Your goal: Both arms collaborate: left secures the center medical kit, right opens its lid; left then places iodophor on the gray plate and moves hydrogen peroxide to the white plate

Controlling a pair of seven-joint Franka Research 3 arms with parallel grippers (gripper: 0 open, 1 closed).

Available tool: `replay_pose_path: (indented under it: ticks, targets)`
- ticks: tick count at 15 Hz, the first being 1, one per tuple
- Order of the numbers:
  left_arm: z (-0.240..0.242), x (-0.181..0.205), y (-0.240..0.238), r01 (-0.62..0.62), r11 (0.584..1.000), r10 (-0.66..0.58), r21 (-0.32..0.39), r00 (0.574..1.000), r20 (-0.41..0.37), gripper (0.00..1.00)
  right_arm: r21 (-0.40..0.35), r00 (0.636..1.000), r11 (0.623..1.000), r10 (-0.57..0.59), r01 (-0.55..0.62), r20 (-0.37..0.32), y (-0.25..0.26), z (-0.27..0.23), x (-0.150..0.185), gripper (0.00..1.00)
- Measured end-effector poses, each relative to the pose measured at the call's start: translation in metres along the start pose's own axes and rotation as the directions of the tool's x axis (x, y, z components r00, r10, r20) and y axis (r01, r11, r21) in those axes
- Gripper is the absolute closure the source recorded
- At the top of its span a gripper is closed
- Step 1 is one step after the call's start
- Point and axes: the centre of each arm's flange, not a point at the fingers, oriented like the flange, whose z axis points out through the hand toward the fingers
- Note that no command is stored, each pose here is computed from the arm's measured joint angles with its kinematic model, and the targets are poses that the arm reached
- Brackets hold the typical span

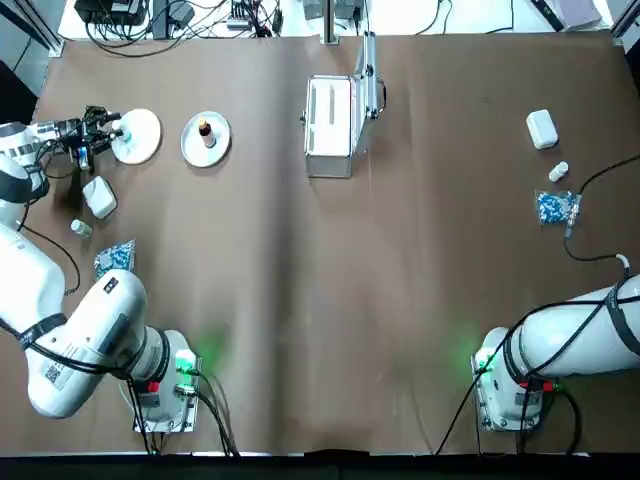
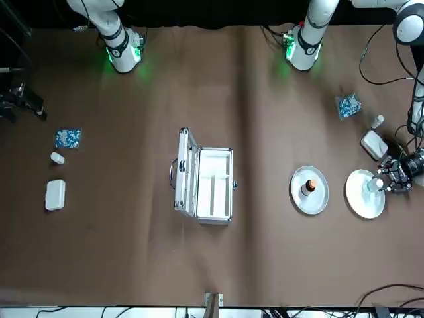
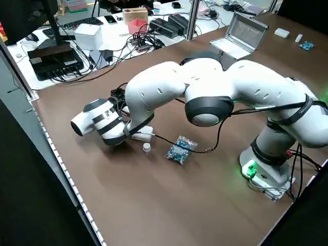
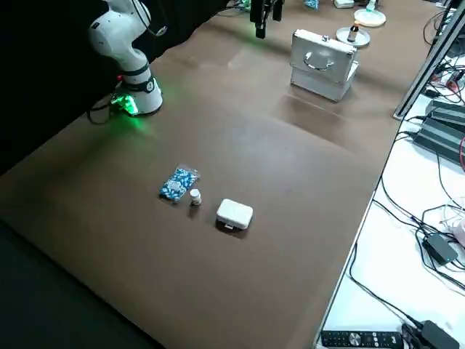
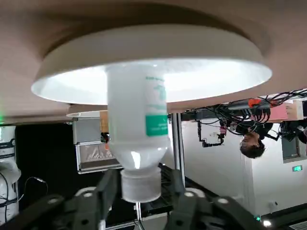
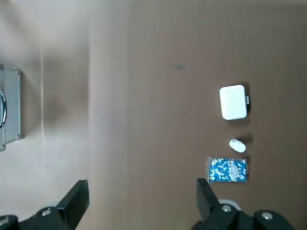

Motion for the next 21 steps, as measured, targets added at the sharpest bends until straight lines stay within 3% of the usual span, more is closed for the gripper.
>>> replay_pose_path:
  ticks: [1, 2, 4, 5, 9, 13, 17, 21]
  targets:
    - [0.0, 0.0, 0.0, -0.001, 1.0, 0.001, 0.0, 1.0, 0.0, 0.4, 0.0, 1.0, 1.0, 0.001, -0.001, 0.0, 0.001, 0.0, 0.0, 0.01]
    - [-0.001, -0.003, 0.003, -0.007, 1.0, 0.007, -0.001, 1.0, -0.002, 0.22, 0.0, 1.0, 1.0, 0.001, -0.001, -0.002, 0.001, 0.0, 0.0, 0.01]
    - [-0.004, -0.012, 0.008, -0.02, 1.0, 0.02, -0.001, 1.0, -0.013, 0.04, 0.0, 1.0, 1.0, 0.003, -0.003, 0.0, 0.001, 0.0, 0.0, 0.01]
    - [-0.006, -0.019, 0.011, -0.03, 1.0, 0.03, 0.005, 0.999, -0.025, 0.0, 0.0, 1.0, 1.0, 0.004, -0.004, 0.0, 0.002, 0.0, 0.0, 0.01]
    - [-0.011, -0.067, 0.025, -0.097, 0.993, 0.105, 0.074, 0.988, -0.112, 0.0, 0.0, 1.0, 1.0, 0.001, -0.001, 0.0, 0.0, 0.0, 0.0, 0.01]
    - [0.031, -0.144, 0.049, -0.167, 0.945, 0.242, 0.282, 0.935, -0.259, 0.0, 0.0, 1.0, 1.0, 0.003, -0.003, -0.002, 0.001, 0.0, 0.0, 0.01]
    - [0.123, -0.201, 0.06, -0.144, 0.813, 0.412, 0.565, 0.828, -0.381, 0.0, -0.001, 1.0, 1.0, 0.003, -0.003, -0.003, 0.001, 0.0, 0.0, 0.01]
    - [0.204, -0.235, 0.059, -0.129, 0.678, 0.548, 0.724, 0.745, -0.381, 0.0, -0.001, 1.0, 1.0, 0.002, -0.002, -0.003, 0.001, 0.0, 0.001, 0.01]
